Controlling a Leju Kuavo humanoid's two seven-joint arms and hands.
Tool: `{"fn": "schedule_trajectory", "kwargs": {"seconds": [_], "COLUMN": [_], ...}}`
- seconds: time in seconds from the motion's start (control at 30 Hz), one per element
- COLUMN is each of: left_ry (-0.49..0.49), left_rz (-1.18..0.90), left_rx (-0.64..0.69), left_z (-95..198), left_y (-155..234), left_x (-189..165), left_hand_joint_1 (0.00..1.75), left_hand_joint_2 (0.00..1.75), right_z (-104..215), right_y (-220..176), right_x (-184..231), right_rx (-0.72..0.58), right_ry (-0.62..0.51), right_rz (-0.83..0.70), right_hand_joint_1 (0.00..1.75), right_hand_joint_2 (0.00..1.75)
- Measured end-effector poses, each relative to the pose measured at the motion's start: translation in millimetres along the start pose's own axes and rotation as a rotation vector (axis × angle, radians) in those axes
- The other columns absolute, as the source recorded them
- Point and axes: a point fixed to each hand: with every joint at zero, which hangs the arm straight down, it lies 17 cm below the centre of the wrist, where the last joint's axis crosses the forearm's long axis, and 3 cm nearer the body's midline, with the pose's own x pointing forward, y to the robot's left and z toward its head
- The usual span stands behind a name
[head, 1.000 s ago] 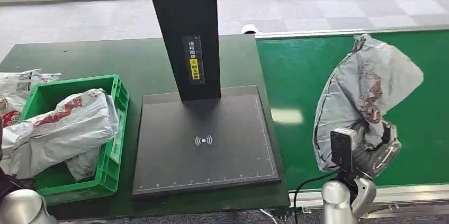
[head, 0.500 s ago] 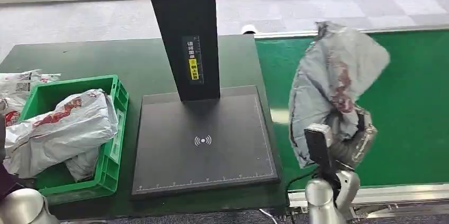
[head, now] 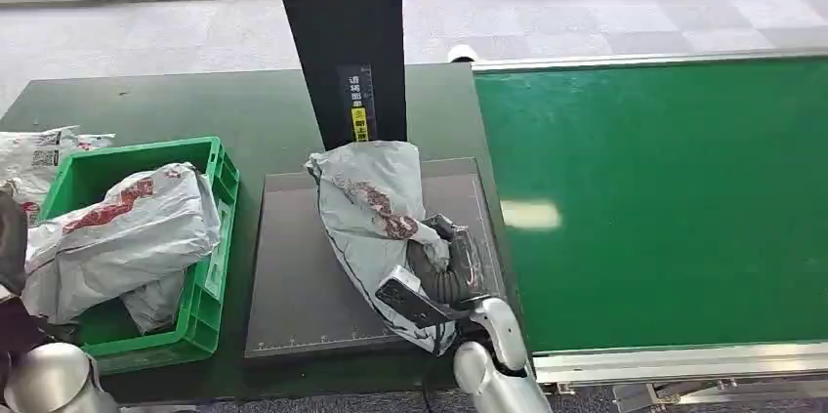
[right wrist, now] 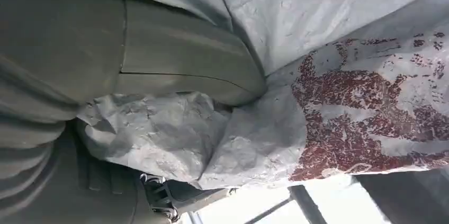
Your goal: Moved the parcel from conveyor to table for the left to box.
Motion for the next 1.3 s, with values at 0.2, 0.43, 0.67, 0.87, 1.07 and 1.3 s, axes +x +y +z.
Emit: {"fn": "schedule_trajectory", "kwargs": {"seconds": [0.2, 0.43, 0.67, 0.87, 1.07, 1.3], "left_ry": [0.0, 0.001, 0.009, 0.011, 0.007, 0.007], "left_rz": [0.01, 0.012, 0.012, 0.011, 0.009, 0.015], "left_rx": [-0.004, -0.003, -0.003, -0.004, -0.01, -0.033], "left_z": [2, 2, 2, 2, 3, 6], "left_y": [-3, -2, -3, -3, -4, -13], "left_x": [1, 1, -1, -1, 0, 3], "left_hand_joint_1": [0.0, 0.0, 0.0, 0.0, 0.0, 0.0], "left_hand_joint_2": [1.75, 1.75, 1.75, 1.75, 1.75, 1.75], "right_z": [6, 6, 5, 1, -7, -13], "right_y": [42, 58, 55, 40, 0, -52], "right_x": [9, 13, 9, 12, 27, 48], "right_rx": [0.1, 0.145, 0.112, 0.036, -0.143, -0.317], "right_ry": [-0.007, -0.013, 0.006, -0.011, -0.076, -0.159], "right_rz": [-0.031, -0.023, -0.031, -0.052, -0.088, -0.132], "right_hand_joint_1": [1.75, 1.75, 0.0, 0.0, 0.0, 0.0], "right_hand_joint_2": [1.75, 1.75, 1.75, 1.75, 1.75, 1.75]}}
